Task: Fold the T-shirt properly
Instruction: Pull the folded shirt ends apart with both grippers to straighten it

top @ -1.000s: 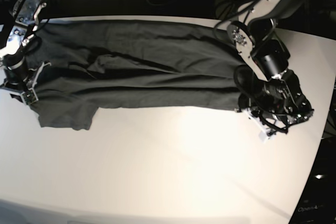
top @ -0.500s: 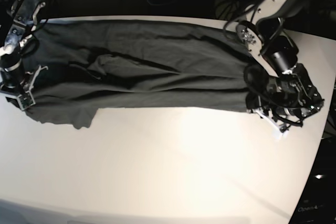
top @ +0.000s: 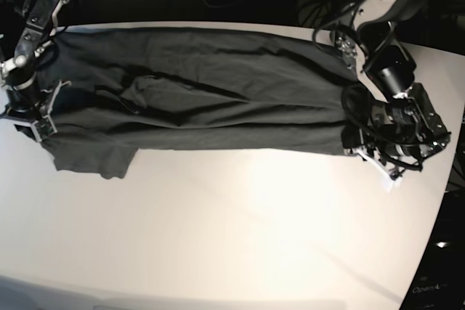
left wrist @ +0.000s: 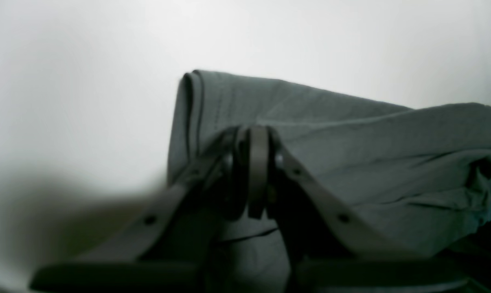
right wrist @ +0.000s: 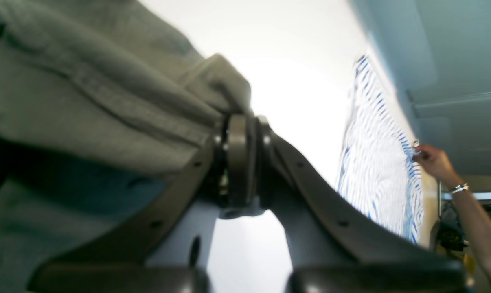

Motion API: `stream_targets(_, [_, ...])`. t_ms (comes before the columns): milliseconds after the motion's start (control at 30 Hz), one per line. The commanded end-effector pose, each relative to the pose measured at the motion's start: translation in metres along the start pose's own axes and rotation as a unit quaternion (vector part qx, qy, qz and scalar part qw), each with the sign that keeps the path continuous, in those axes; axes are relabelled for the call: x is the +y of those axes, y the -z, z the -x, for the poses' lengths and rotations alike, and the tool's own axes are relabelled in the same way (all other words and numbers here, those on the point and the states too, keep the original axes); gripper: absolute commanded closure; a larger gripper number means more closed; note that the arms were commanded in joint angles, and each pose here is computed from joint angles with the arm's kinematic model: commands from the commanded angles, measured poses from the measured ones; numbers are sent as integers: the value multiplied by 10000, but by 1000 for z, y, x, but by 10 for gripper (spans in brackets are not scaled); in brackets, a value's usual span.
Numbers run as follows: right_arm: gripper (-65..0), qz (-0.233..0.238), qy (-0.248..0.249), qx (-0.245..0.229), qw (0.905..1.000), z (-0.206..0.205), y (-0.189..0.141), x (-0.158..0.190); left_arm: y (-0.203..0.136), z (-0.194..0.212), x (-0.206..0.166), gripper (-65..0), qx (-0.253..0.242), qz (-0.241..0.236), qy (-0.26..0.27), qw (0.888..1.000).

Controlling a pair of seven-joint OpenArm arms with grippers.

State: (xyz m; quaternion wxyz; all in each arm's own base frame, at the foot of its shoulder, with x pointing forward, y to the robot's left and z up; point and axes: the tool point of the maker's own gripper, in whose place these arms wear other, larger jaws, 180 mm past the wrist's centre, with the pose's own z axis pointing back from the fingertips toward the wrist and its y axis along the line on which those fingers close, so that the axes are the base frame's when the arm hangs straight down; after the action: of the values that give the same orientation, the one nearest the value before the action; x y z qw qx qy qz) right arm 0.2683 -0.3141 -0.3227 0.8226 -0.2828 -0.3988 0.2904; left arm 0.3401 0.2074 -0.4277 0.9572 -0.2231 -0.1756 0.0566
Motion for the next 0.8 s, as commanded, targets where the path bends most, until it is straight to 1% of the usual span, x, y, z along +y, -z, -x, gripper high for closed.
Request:
stream_targets(0, [-3, 169, -54, -133, 9998, -6, -3, -12, -9, -19, -2, -44, -236, 17, 84, 9997])
stream_targets(133, [-3, 65, -88, -44, 9999, 2, -6, -4, -7, -19, -10, -44, -313, 211, 78, 9993])
stream_targets(267, [-3, 89, -49, -73, 9999, 7, -10, -5, -5, -19, -20, -44, -273, 336, 396, 9983])
stream_targets(367, [-3, 247, 287, -305, 9988, 7, -17, -6, -8, -21, -22, -44, -351, 469, 460, 9972])
stream_targets(533, [-3, 625, 732, -749, 9925, 9, -33, -16, -12, -17, -19, -43, -386, 586, 496, 9963])
stream_targets(667, [-3, 897, 891, -917, 9877, 16, -46, -25, -22, -21, -12, -43, -546, 692, 436, 9952])
stream_targets(767, [-3, 898, 897, -1022, 9866, 18, -53, -22, -28, -24, -8, -43, -655, 753, 406, 9942])
